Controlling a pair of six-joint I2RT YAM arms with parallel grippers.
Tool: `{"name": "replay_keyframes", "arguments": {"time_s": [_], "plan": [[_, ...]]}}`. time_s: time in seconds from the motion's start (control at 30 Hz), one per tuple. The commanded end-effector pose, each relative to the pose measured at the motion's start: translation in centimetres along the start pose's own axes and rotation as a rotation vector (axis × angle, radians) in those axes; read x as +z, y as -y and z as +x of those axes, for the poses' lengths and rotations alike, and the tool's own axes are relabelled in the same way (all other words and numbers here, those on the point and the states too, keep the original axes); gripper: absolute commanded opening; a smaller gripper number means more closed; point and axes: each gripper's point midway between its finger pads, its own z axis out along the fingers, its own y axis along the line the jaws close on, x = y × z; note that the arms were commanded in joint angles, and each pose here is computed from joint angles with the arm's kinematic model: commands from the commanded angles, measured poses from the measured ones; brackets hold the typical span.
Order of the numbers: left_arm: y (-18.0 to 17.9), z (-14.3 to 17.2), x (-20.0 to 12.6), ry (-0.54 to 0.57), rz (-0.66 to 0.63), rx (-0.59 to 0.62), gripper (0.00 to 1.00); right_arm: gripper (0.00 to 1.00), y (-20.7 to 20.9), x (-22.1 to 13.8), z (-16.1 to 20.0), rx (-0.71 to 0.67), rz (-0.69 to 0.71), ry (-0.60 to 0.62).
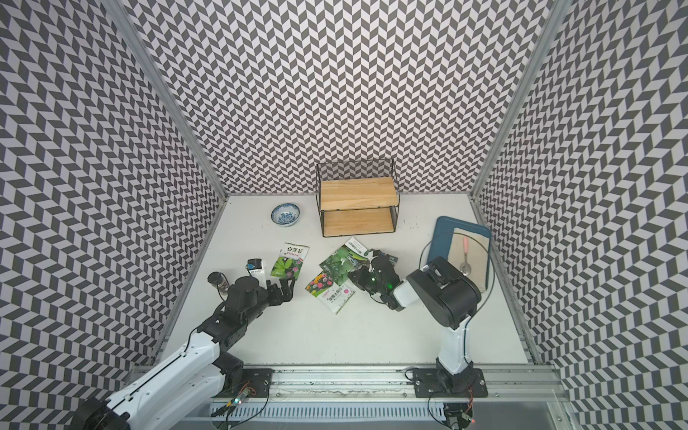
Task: Take the seed bag off the shelf
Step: Place the seed packet at the center of the board.
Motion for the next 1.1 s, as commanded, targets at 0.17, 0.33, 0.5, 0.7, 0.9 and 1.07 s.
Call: {"name": "replay_keyframes", "arguments": {"time_s": [0.17, 0.33, 0.5, 0.7, 0.9, 1.07], "plan": [[0.2, -0.4, -0.1, 0.021, 0.013, -0.005, 1.0, 0.0, -0.4, 0.0, 0.1, -0.013, -0.01, 0.016], [0.1, -0.4, -0.1, 0.02, 0.012, -0.006, 1.0, 0.0, -0.3, -0.4, -1.5, -0.026, 0.009, 0.032], [0.1, -0.4, -0.1, 0.022, 0.013, -0.007, 1.0, 0.0, 0.6, -1.1, -3.3, -0.034, 0.031, 0.048], [0.1, -0.4, -0.1, 0.019, 0.012, -0.006, 1.0, 0.0, 0.8, -0.5, -4.4, -0.074, 0.053, 0.016], [0.1, -0.4, -0.1, 0.022, 0.01, -0.008, 1.0, 0.0, 1.3, 0.2, -3.1, -0.141, 0.092, -0.064], [0.1, -0.4, -0.1, 0.022, 0.011, -0.007, 1.0, 0.0, 2.5, 0.0, -2.0, -0.173, 0.127, -0.106]]}}
